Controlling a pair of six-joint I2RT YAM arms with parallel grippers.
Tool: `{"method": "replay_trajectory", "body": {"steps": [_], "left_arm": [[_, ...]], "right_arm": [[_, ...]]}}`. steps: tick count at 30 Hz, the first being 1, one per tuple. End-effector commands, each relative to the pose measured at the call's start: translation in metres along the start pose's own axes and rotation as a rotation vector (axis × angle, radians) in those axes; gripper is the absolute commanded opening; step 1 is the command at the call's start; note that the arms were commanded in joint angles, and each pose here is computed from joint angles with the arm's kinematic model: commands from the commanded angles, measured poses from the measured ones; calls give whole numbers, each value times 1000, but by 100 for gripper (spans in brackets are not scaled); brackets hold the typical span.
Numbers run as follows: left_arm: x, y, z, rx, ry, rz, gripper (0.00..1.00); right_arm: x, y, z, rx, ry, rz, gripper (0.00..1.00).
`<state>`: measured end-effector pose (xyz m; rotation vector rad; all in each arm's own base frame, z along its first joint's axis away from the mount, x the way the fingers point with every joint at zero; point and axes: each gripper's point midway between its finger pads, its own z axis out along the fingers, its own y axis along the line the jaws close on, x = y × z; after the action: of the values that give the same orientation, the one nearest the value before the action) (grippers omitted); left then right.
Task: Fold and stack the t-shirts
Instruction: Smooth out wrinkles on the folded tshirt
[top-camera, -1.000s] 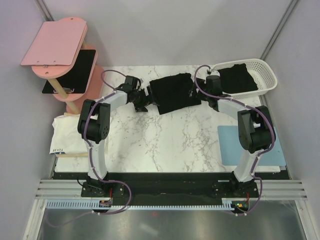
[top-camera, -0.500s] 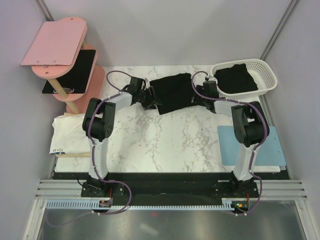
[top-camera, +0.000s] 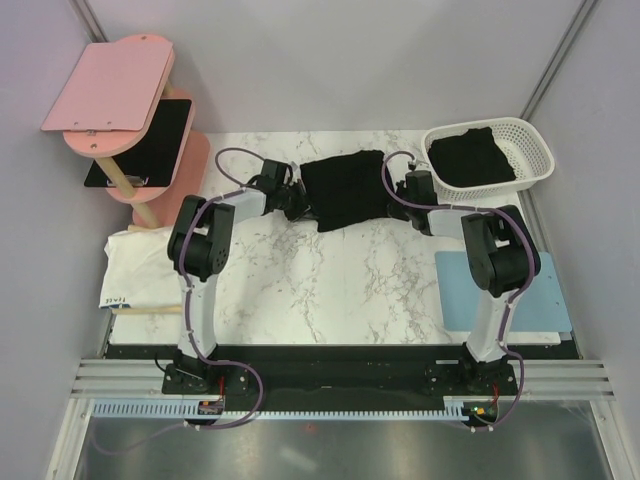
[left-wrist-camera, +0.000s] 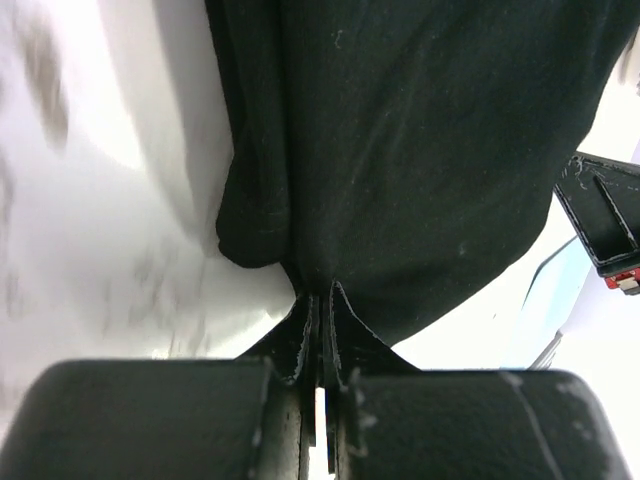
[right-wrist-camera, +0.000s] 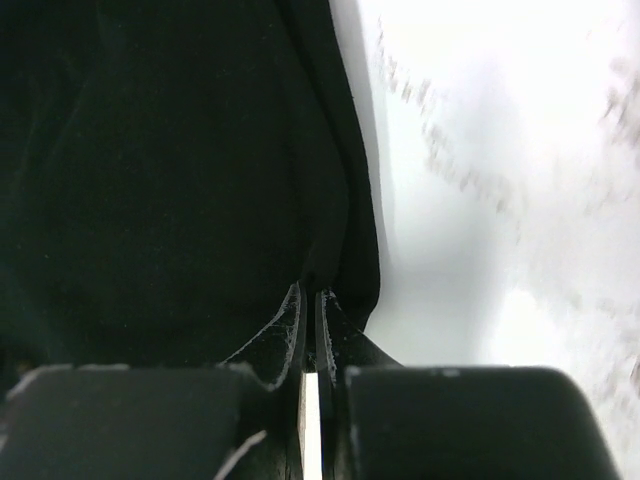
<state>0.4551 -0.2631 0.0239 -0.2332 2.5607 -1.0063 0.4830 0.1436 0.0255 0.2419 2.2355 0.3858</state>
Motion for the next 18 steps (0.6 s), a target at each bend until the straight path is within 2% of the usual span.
{"method": "replay_trajectory", "body": {"steps": [1,4,7,10,13,15,16,18], "left_arm": [[23,1,-24,-11,20,19,2],[40,2,-40,-11,31,26,2],[56,6,-55,-27,33,33,2],[74,11,-71,-47,36,23,2],[96,24,-82,-86,62,3,2],[105,28,-93,-106,69,6,2],[111,32,-97,-126,80,1,4],[114,36,-107,-155,72,22,21]], "right_arm": [[55,13,-29,-38,156,-33,6],[92,12,-52,-36,234,-54,7],[112,20,-73,-50,264,-51,8],[157,9,-103,-27,343,-39,9],[185,1,-130,-9,381,-47,11],[188,-5,-143,6,377,-56,11],[197,-14,-151,26,401,-52,14],[195,-7,-161,-11,385,-30,20]]}}
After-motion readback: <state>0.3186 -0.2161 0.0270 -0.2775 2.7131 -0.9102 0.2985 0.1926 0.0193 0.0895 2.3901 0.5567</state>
